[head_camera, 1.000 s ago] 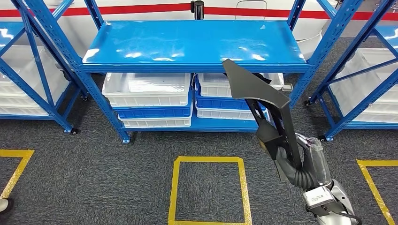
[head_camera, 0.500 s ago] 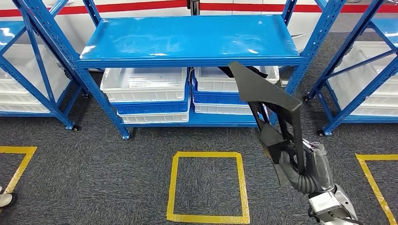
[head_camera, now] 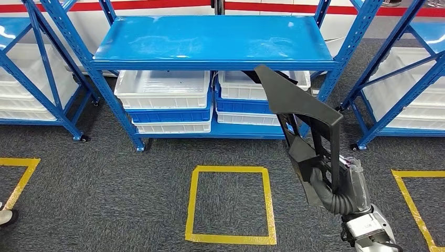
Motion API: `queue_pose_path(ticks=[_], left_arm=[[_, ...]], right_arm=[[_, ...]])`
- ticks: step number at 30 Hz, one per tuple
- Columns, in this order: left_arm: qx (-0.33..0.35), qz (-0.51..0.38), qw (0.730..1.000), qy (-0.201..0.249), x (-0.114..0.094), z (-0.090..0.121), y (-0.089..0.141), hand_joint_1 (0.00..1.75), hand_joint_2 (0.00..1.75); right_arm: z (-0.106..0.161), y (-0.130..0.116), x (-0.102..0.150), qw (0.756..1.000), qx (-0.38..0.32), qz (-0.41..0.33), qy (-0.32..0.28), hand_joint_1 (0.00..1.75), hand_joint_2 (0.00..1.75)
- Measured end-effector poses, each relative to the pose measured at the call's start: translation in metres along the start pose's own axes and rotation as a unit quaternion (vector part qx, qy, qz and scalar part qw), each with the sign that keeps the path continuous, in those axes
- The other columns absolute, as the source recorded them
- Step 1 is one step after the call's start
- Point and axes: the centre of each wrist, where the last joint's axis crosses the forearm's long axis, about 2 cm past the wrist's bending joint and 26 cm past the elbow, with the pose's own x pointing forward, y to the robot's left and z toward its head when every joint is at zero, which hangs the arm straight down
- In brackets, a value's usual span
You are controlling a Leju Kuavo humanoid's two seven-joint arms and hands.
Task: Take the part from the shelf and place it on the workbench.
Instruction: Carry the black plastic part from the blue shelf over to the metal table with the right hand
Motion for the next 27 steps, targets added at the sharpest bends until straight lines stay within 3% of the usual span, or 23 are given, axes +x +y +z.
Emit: queue_pose_path(ticks=[27], left_arm=[[-0.004,-0.06,0.998,-0.012,-0.0002,-0.0018,0.0053,0.0,1.75]], right_arm=[[0.0036,-0.0004,0.0085,0.999,0.013,0.036,-0.011,1.75,1.75]])
